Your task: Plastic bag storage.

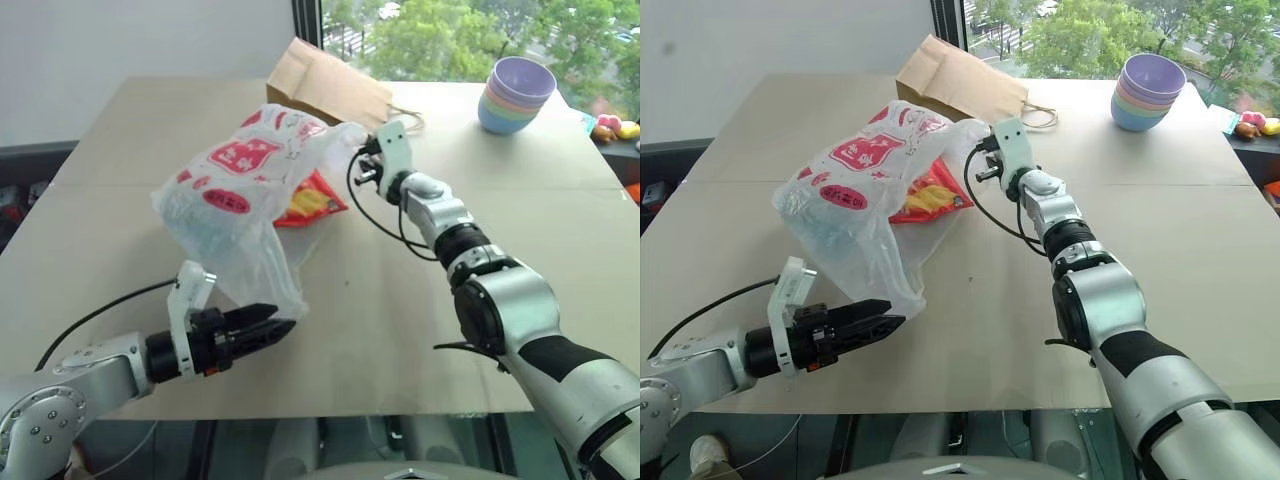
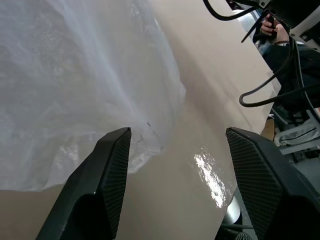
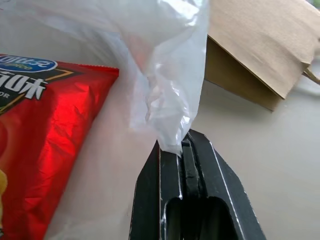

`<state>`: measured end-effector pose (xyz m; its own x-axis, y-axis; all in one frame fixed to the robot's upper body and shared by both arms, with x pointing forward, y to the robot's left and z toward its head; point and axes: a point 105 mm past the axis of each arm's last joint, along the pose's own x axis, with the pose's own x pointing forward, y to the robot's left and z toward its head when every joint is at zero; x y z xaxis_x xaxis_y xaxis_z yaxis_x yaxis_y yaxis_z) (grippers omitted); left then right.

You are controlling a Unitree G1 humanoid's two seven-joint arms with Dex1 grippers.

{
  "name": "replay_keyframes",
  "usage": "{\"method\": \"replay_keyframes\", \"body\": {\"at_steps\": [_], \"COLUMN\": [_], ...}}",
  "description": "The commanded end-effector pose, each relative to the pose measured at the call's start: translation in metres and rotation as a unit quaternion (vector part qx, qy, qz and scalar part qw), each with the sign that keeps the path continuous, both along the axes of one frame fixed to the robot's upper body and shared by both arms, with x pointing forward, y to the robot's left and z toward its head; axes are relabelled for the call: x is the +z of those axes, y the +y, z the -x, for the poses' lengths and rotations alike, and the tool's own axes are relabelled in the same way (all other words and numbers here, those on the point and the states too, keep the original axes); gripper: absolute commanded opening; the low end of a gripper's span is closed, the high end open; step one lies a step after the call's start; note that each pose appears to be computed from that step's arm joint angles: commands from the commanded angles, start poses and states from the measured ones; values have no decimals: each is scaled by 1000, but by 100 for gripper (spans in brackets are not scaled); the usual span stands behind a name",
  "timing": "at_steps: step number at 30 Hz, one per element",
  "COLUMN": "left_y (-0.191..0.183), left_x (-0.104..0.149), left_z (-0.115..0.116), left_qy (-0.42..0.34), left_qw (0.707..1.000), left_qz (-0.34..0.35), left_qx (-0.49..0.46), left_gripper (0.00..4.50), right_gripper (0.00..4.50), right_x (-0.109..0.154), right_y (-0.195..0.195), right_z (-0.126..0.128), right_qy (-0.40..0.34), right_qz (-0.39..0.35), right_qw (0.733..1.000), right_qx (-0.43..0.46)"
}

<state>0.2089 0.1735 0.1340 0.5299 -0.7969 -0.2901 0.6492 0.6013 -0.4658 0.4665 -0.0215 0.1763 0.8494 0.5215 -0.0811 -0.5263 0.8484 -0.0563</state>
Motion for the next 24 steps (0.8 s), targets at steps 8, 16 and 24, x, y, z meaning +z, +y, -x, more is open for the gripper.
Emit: {"method": "replay_keyframes", "body": {"at_steps": [8, 16, 24], "left_y": [-38, -9, 79], "left_x": [-8, 63, 256], "left_z": [-35, -51, -68], "left_qy": [-38, -78, -279], "left_qw": [998, 954, 838], "left_qz": [35, 273, 453], "left_qx": [33, 93, 122], "left_gripper": [134, 2, 2], "right_gripper": [0, 0, 0], "right_x": [25, 46, 168], "right_y": [-9, -25, -52], "right_z": [-2, -3, 16], "right_qy": [-37, -40, -70], "right_qz": [-22, -97, -294], "right_qw": [999, 994, 951], "right_qx": [0, -1, 64]}}
